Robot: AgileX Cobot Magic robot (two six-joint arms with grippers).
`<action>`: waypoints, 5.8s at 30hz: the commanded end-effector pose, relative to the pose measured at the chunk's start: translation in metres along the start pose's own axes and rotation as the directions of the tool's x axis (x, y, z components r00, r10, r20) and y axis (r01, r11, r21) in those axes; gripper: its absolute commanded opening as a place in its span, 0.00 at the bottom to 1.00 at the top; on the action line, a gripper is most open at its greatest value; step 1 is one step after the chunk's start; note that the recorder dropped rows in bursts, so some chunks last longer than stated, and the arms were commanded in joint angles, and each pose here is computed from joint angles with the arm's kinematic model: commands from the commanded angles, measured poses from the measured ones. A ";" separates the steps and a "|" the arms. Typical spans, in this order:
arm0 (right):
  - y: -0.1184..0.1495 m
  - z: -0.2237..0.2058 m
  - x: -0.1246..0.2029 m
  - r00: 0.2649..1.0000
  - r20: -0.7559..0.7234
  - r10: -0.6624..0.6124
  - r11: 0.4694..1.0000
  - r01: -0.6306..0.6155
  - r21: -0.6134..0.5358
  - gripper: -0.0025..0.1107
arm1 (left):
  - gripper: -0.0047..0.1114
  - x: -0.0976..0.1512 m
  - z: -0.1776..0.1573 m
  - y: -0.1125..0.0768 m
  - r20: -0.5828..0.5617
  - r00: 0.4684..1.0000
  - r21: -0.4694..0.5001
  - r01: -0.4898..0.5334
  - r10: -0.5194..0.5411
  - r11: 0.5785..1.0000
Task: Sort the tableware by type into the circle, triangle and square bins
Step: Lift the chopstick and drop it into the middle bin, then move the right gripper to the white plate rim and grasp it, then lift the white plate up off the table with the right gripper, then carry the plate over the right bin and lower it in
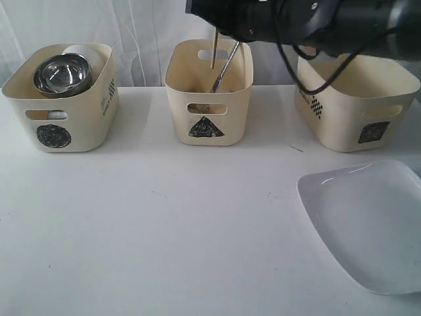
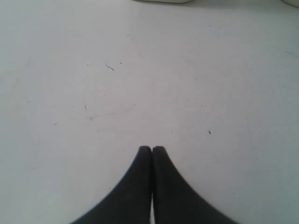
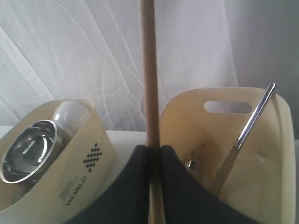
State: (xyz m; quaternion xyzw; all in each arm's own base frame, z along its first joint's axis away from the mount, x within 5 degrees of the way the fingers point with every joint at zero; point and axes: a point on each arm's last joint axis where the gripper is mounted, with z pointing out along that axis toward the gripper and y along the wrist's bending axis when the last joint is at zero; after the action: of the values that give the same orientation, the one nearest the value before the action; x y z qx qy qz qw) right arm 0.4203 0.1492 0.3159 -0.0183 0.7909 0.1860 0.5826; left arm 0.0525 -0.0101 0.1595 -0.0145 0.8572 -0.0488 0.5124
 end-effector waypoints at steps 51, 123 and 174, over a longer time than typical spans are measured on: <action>-0.240 -0.242 0.099 0.297 -0.636 0.712 0.700 -0.377 0.607 0.02 | 0.04 0.001 0.001 0.000 0.000 1.000 0.003 0.003 -0.003 1.000; -0.288 -0.188 0.157 0.530 -0.645 0.550 0.739 -0.669 0.080 0.02 | 0.04 0.001 0.001 0.000 0.000 1.000 0.003 0.003 -0.003 1.000; -0.313 -0.113 -0.032 0.993 -0.008 0.116 0.880 -0.100 0.464 0.05 | 0.04 0.001 0.001 0.000 0.000 1.000 0.003 0.003 -0.003 1.000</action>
State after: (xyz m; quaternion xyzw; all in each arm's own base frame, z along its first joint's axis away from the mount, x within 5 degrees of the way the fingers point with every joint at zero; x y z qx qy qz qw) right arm 0.4019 -0.1841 0.2805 0.1537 0.8340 0.0323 0.5289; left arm 0.0525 -0.0101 0.1595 -0.0145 0.8572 -0.0488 0.5124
